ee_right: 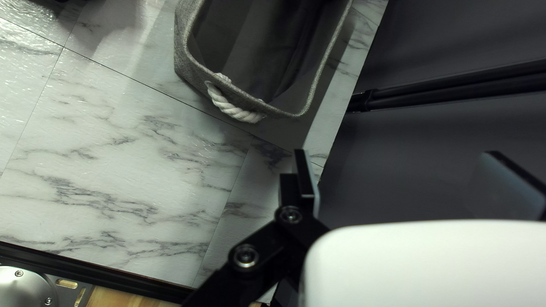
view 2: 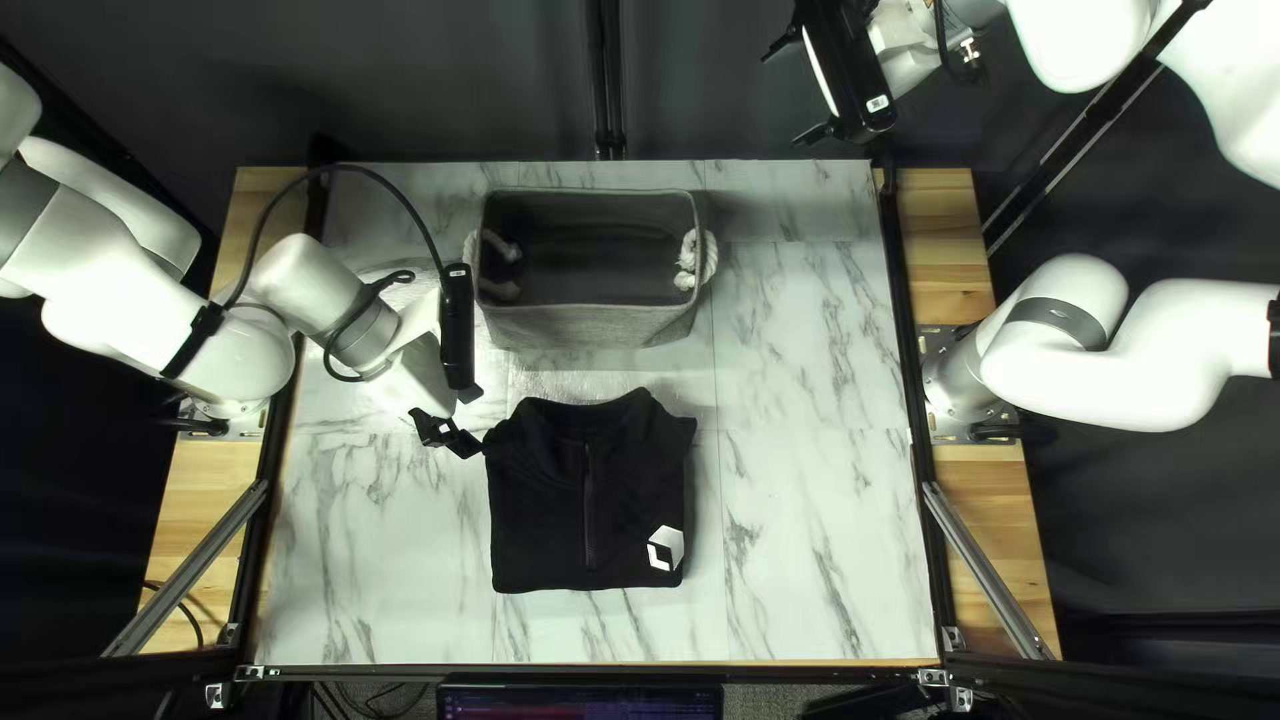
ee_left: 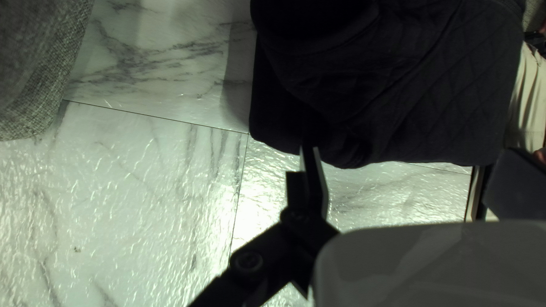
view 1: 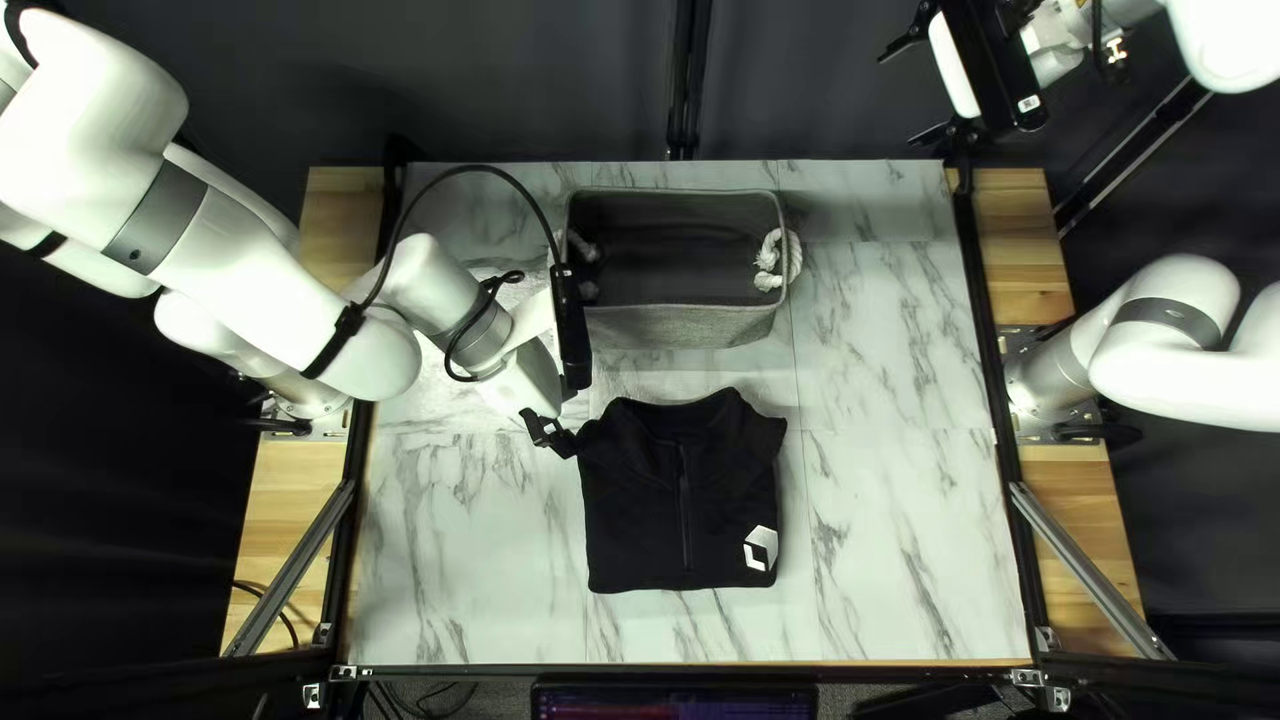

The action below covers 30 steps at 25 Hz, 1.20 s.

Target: Pick up a folded sweatshirt and place it into a fabric basket

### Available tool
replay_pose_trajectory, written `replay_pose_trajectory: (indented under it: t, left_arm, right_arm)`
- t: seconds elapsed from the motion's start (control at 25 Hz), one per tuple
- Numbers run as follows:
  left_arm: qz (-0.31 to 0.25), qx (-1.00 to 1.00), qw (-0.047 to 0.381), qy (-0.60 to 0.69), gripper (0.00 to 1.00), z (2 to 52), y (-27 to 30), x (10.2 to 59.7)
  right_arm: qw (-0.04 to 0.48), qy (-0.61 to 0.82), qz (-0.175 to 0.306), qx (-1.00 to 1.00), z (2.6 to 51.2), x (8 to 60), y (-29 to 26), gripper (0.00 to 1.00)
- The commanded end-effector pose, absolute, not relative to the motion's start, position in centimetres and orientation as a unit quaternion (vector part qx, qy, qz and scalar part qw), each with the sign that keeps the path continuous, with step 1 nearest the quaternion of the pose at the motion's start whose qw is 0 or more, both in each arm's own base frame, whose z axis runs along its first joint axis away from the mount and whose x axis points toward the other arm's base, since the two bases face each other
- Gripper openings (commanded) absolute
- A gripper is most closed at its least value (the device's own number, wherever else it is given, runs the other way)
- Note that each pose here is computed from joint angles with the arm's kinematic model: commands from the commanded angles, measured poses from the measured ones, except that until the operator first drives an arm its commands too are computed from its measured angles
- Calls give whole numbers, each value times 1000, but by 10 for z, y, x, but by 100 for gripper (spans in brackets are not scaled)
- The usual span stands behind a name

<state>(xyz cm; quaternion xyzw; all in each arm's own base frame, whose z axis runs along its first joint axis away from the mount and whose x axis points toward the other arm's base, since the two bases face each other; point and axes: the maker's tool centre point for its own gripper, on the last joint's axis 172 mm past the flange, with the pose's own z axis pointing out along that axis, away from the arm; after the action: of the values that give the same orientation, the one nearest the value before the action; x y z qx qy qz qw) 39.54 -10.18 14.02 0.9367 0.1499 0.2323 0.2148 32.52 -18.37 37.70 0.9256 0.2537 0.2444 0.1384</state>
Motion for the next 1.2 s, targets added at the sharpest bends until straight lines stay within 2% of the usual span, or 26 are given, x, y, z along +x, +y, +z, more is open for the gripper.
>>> replay_pose_trajectory:
  t: [0.04,0.28,0.52,0.68,0.88,1.0,1.2]
  left_arm:
    - [232,937,215,150,100,140,-102,395]
    - [232,937,215,150,100,140,-102,395]
    - [232,937,215,150,100,140,-102,395]
    - [232,937,215,150,100,140,-102,395]
    - [232,937,215,150,100,140,-102,395]
    - [232,937,215,150,100,140,-102,395]
    - [232,937,215,150,100,140,-102,395]
  right_arm:
    - [138,254,244,926,377,325,-184,100]
    - [138,254,244,926,377,325,-184,100]
    - [149,263,250,920,397,365,-135,100]
    - [147,248,252,924,388,387,-95,100]
    - [143,249,253,924,359,383,-47,100]
    - [123,268,252,922,322,379,-11,100]
    - [103,283,238,923,269,377,2,100]
